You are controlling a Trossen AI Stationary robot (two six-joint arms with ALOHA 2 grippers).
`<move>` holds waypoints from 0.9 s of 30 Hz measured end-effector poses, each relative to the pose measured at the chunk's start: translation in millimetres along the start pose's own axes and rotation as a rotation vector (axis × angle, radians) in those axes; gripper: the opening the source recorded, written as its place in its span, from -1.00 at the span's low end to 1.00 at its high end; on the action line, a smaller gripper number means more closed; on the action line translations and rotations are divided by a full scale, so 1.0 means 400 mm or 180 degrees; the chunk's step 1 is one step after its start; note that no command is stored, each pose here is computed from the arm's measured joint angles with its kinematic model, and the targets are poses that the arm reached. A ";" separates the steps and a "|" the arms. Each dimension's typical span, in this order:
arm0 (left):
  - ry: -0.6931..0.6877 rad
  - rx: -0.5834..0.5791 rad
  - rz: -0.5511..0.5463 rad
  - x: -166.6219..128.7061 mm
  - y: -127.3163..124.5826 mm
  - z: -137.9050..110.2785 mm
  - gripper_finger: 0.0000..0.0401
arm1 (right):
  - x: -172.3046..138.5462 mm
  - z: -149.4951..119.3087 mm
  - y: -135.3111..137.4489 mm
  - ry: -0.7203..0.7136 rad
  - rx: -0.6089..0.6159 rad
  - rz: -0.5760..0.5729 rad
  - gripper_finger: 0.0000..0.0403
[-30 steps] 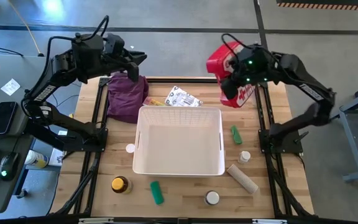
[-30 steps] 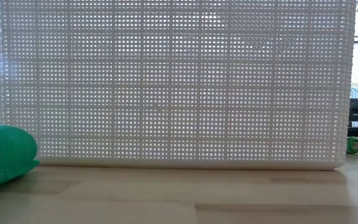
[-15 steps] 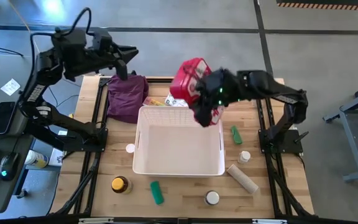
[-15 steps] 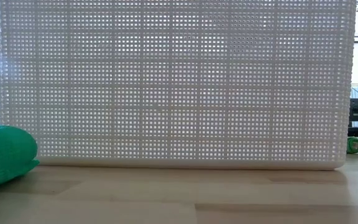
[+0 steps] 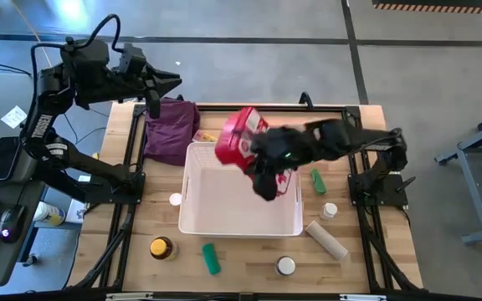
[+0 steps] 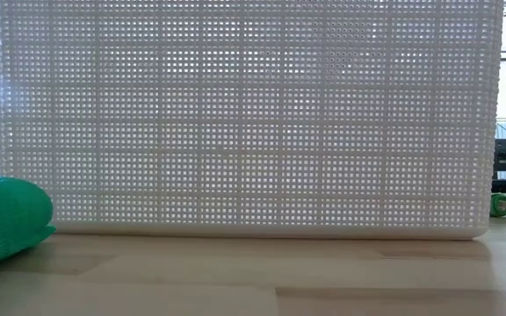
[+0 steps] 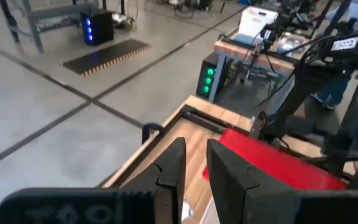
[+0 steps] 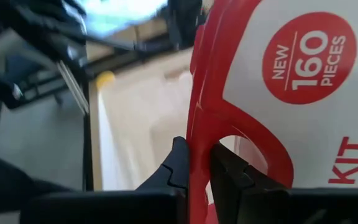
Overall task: Pick & place medical supplies in basket/bin
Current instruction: Put the red first aid kit into the white bin
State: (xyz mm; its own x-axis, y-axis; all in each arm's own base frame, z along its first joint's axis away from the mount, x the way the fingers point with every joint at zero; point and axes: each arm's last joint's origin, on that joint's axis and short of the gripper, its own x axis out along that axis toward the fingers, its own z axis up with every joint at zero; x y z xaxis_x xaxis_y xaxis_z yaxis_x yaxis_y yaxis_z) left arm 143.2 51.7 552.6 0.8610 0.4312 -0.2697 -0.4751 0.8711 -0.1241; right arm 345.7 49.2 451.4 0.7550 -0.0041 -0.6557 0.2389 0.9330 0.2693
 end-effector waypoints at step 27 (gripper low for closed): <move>0.0477 -0.1183 -0.0282 0.043 -0.013 -0.021 -0.49 | 0.388 -0.323 -0.102 0.1373 -0.0283 0.0205 -0.92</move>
State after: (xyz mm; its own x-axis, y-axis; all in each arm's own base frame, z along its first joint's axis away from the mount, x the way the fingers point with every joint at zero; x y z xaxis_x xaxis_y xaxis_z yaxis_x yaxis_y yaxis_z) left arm 158.7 52.7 540.7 0.8786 0.2954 -0.3752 -0.4572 0.7473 -0.4822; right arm 374.3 57.0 247.5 0.4382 0.1881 -0.8790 0.1320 0.9538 0.2699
